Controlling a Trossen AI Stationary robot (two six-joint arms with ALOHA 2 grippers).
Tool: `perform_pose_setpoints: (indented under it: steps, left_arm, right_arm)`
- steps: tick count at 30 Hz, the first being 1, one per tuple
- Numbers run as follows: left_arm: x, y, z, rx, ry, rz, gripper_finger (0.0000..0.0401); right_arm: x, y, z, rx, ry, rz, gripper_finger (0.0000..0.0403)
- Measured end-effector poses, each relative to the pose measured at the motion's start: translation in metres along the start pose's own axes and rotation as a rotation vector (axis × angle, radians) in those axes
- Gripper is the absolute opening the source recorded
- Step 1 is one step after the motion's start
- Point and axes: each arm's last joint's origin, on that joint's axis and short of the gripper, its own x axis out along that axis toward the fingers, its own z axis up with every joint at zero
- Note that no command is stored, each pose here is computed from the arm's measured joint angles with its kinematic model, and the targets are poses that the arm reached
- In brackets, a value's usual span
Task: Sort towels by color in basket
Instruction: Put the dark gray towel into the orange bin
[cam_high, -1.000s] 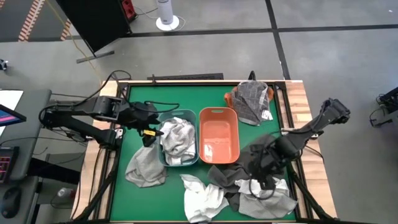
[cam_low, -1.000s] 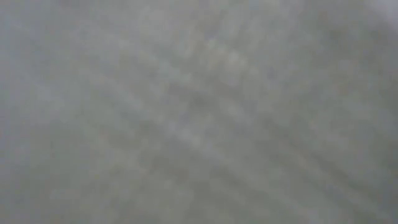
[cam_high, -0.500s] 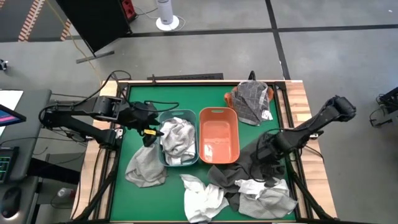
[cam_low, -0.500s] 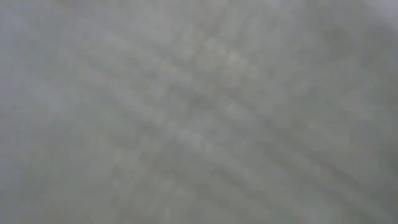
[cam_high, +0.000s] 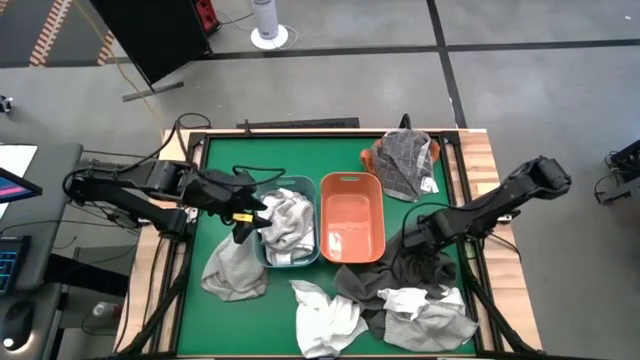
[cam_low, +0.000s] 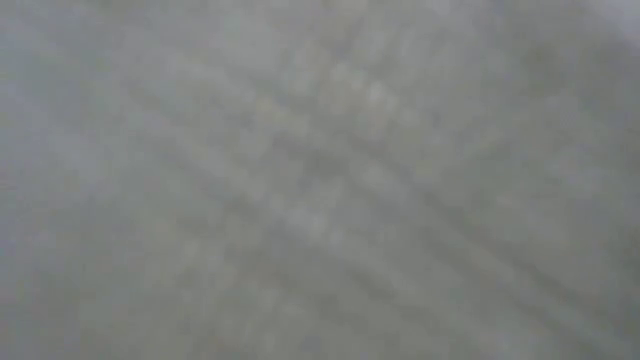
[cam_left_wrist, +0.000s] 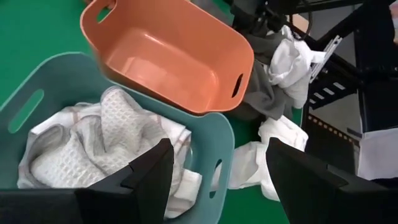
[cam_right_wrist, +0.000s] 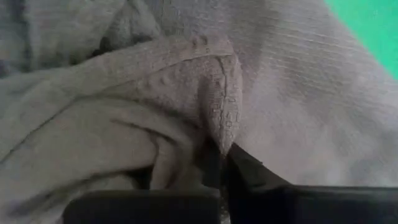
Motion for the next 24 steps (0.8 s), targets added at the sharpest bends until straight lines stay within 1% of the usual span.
perform_pose_setpoints:
  steps: [3,5,8,11,14,17,21,24]
  left_arm:
    - [0.0,-0.001,0.001,0.02,-0.012,0.0,0.0245]
    - [0.0,-0.001,0.002,0.04,-0.035,0.001,0.0245]
    - [0.0,-0.003,0.007,0.078,-0.094,0.007,0.0245]
    - [-0.001,-0.005,0.011,0.102,-0.15,0.01,0.0245]
    - [-0.001,-0.007,0.014,0.117,-0.188,0.001,0.0245]
    - [-0.002,-0.007,0.016,0.127,-0.201,-0.003,0.0245]
    - [-0.001,-0.005,0.017,0.123,-0.208,0.008,0.0245]
    - [-0.002,-0.005,0.019,0.118,-0.226,0.002,0.0245]
  right_arm:
    - [-0.022,-0.005,-0.002,0.04,-0.013,-0.007,0.0028]
    - [-0.042,-0.01,-0.004,0.067,-0.048,-0.031,0.0026]
    - [-0.076,-0.016,-0.005,0.107,-0.145,-0.045,0.0023]
    - [-0.114,-0.022,-0.003,0.162,-0.27,-0.047,0.0023]
    - [-0.155,-0.027,0.0,0.196,-0.427,-0.031,0.0023]
    - [-0.197,-0.032,0.003,0.185,-0.6,0.001,0.0023]
    - [-0.249,-0.036,0.009,0.128,-0.854,0.049,0.0023]
    - [-0.286,-0.035,0.011,0.04,-1.076,0.071,0.0023]
